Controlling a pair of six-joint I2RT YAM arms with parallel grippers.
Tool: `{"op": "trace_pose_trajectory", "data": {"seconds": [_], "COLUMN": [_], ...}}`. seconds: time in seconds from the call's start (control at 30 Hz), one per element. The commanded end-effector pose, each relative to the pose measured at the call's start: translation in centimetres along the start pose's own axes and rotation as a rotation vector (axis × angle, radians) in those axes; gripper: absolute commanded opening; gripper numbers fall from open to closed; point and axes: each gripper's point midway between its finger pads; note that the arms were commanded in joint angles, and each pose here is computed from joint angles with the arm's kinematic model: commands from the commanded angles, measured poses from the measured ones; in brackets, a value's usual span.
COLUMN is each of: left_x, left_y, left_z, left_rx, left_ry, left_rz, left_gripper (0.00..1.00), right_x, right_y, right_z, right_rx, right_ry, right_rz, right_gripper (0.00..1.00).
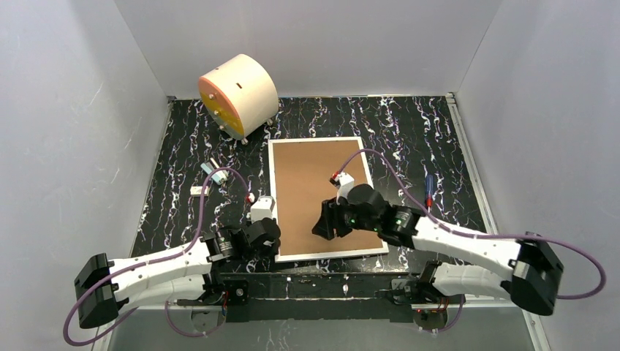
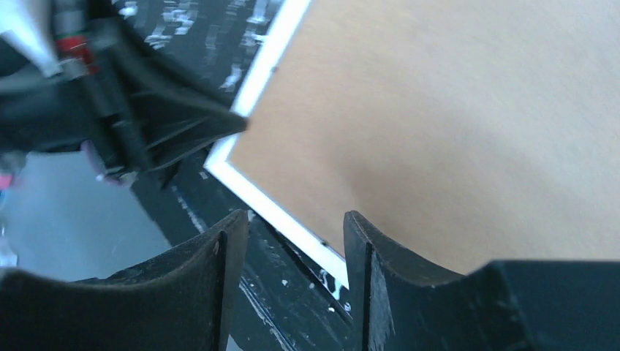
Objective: Take the photo out of the frame
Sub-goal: Turn over the photo frame at the center of the board.
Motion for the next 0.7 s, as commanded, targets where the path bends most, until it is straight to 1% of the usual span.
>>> {"op": "trace_pose_trajectory", "data": {"seconds": [0.0, 0.17, 0.27, 0.3, 0.47, 0.67], "left_x": [-1.4, -1.6, -1.6, -1.7, -1.6, -1.5], "left_y": [1.0, 1.2, 1.2, 1.3, 1.4, 1.4], "left_z": [3.1, 3.5, 3.5, 3.6, 3.6, 3.5], "left_rx": [-0.08, -0.084, -0.087, -0.088, -0.095, -0.094], "left_ry": [-0.013, -0.009, -0.007, -0.005, 0.014, 0.021], "left_rz": [-0.026, -0.033, -0.033, -0.035, -0.038, -0.039], "left_gripper": [0.0, 0.0, 0.0, 0.0, 0.0, 0.0], "right_x": [5.6, 6.3, 6.3, 6.5, 6.3, 5.6], "right_y": [1.5, 0.3, -0.4, -0.6, -1.9, -3.0], "right_z": [1.3, -2.0, -3.2, -3.5, -4.9, -6.5], "right_rx": [-0.146, -0.18, -0.202, -0.207, -0.197, -0.294], "right_ry": [0.309, 0.646, 0.782, 0.802, 0.901, 1.045], "right_rz": [0.302, 0.245, 0.217, 0.223, 0.215, 0.137], "right_gripper": [0.59, 0.61, 0.66, 0.69, 0.73, 0.75]}}
Point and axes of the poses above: each gripper's point midway between its finger pads, its own y axis back along the fingers, its own x axis along the line the jaws close on, z = x × y, and after that the axes turned 6 degrees about -y, right-handed
